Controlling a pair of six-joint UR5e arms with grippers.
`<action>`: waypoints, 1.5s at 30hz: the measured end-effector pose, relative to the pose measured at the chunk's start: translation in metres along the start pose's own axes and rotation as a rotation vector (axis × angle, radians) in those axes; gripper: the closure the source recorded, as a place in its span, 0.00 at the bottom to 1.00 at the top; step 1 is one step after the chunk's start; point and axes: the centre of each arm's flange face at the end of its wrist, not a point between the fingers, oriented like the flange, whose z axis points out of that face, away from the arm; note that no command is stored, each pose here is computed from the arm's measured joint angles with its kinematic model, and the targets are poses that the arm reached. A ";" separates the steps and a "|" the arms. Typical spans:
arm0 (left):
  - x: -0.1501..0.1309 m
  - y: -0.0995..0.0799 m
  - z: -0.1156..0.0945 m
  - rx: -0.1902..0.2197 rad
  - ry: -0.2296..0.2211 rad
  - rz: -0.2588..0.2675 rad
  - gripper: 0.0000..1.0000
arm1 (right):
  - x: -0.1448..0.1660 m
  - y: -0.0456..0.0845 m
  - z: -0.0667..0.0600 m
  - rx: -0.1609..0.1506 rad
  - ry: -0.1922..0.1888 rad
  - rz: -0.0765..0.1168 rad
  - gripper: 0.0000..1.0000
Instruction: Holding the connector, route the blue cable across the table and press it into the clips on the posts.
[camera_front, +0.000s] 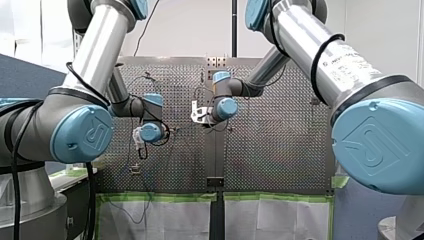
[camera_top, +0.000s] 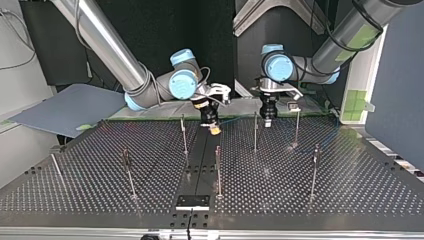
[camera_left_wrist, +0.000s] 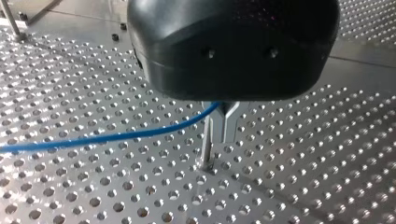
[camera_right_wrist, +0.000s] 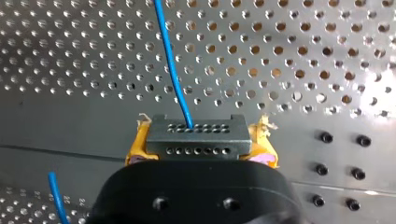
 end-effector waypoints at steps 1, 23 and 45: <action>-0.001 0.000 0.003 0.000 -0.003 -0.001 0.99 | 0.001 0.002 0.001 -0.003 0.004 0.002 1.00; -0.027 0.037 0.041 -0.007 0.009 0.005 0.26 | 0.005 0.029 0.007 -0.037 0.023 0.010 1.00; -0.027 0.015 0.000 -0.069 0.151 0.105 0.00 | 0.004 0.031 0.007 -0.038 0.019 0.009 1.00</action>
